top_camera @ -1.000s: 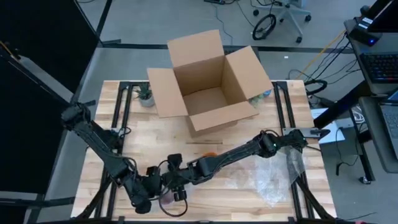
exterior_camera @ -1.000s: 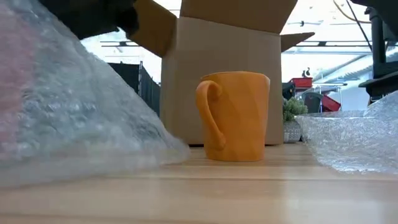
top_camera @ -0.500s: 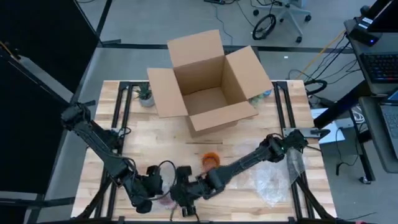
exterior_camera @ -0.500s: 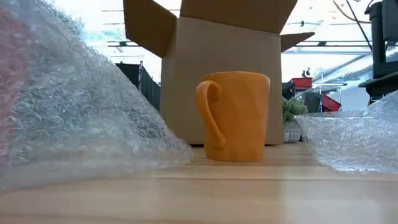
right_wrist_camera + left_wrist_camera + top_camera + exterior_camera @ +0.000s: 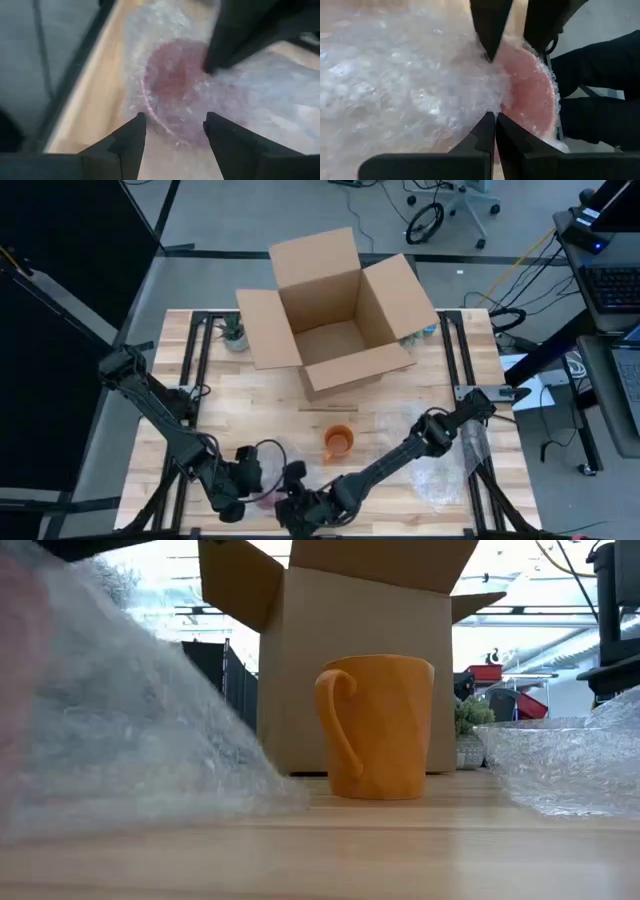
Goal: Wrap mug
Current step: Wrap the pink mug with transparent bubble wrap
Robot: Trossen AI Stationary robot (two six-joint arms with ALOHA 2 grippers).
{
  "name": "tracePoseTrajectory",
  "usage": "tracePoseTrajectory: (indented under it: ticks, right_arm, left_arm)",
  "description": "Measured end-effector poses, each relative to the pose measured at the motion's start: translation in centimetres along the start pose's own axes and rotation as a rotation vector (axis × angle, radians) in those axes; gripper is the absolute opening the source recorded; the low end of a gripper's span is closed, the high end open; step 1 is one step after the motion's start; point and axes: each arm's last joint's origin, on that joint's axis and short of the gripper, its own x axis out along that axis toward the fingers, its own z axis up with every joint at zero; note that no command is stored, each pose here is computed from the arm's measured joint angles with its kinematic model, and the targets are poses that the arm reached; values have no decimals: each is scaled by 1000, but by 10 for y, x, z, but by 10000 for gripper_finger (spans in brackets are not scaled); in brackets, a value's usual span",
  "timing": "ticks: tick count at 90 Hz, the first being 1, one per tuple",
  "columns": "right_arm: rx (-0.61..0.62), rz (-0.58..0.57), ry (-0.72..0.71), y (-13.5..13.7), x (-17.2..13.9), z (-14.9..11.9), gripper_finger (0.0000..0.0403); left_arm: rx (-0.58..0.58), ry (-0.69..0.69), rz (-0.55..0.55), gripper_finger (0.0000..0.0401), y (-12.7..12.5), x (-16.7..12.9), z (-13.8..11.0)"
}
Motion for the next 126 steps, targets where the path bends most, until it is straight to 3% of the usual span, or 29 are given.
tracePoseTrajectory:
  ticks: [9, 25, 57, 75, 87, 112, 126]
  right_arm:
    - [0, -76, -2, -3, 1, 0, 192]
    - [51, -83, -10, -3, 1, 0, 192]
    - [51, -81, 19, 1, -6, -2, 192]
    - [47, -67, 51, -2, -45, 7, 192]
    - [93, -90, -31, -3, -58, 19, 192]
    - [173, -119, -112, -24, -48, 33, 192]
    - [230, -133, -80, -33, -28, 25, 192]
  left_arm:
    - [-14, -43, -43, 0, -11, -8, 13]
    - [6, -104, -120, 0, -29, -21, 27]
    - [5, -13, -4, 0, -27, 37, 12]
    - [22, -11, -11, 0, -26, 41, 13]
    - [48, -28, -31, 0, -28, 42, 14]
    - [51, -26, -31, 0, -27, 42, 14]
    - [49, -28, -32, 0, -27, 42, 15]
